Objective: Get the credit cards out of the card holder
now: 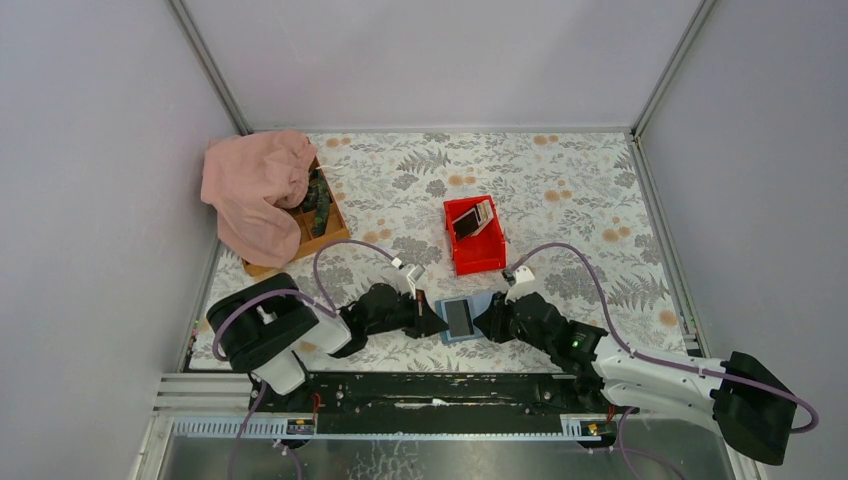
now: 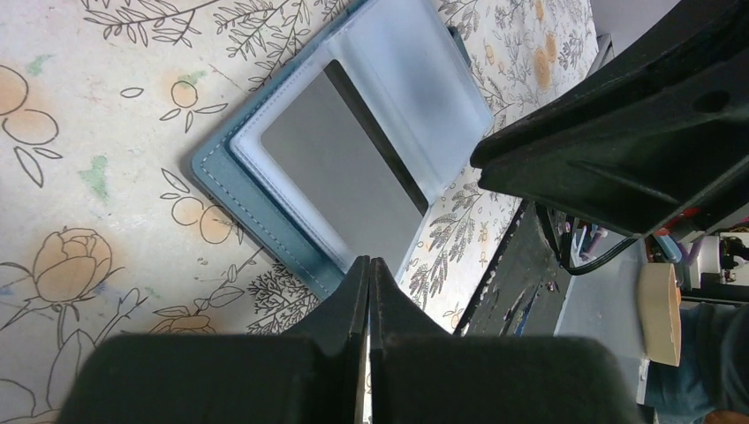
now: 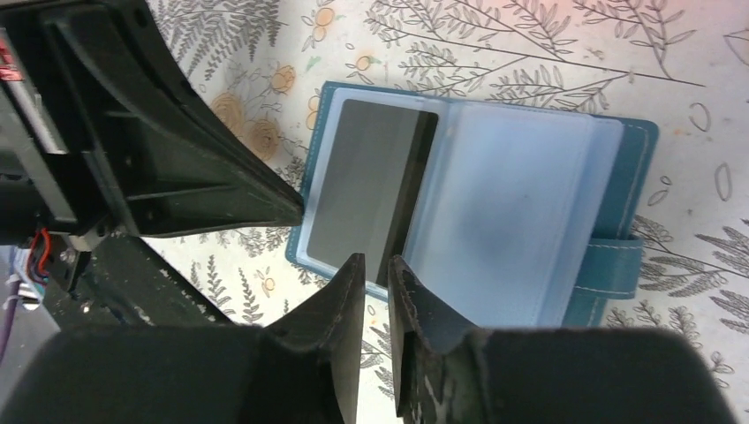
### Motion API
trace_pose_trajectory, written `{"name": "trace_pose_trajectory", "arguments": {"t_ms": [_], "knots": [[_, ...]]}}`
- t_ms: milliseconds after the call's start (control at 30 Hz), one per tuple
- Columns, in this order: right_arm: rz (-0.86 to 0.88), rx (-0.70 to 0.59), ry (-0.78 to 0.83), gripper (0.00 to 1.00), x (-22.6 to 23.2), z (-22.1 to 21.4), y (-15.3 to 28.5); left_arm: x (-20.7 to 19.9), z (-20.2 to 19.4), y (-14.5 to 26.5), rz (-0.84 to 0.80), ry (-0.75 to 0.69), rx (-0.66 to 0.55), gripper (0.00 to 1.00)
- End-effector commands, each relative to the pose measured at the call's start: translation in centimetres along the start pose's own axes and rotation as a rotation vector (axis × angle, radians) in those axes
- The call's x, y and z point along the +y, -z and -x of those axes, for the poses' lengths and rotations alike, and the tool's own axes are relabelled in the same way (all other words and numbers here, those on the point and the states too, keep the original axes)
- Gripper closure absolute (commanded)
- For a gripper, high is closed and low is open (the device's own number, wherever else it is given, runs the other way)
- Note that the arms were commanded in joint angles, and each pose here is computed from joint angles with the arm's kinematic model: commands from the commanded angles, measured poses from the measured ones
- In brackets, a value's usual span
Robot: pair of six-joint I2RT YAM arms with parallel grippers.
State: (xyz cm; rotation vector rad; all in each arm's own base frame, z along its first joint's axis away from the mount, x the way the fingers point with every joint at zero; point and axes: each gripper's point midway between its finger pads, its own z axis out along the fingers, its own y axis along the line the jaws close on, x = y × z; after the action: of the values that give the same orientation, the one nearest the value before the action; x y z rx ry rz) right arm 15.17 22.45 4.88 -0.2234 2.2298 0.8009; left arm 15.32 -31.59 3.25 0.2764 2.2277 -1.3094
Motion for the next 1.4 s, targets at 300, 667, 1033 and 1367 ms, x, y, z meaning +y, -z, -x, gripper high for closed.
{"name": "trace_pose_trajectory", "arguments": {"t_ms": [300, 667, 1033, 1367], "knots": [[0.095, -0.023, -0.033, 0.7, 1.1, 0.7, -0.4, -0.2, 0.5, -0.5, -0.037, 0.009, -0.04, 1.0], [0.119, 0.014, -0.052, 0.64, 0.7, -0.4, -1.0, 0.3, 0.2, -0.5, -0.019, 0.008, -0.033, 1.0], [0.139, 0.048, -0.076, 0.64, 0.7, -1.2, -1.6, 0.6, 0.0, -0.5, -0.011, 0.01, -0.028, 1.0], [0.124, 0.073, -0.092, 0.53, 0.1, -2.0, -1.9, 0.6, -0.1, -0.3, -0.014, 0.014, -0.028, 1.0]]}}
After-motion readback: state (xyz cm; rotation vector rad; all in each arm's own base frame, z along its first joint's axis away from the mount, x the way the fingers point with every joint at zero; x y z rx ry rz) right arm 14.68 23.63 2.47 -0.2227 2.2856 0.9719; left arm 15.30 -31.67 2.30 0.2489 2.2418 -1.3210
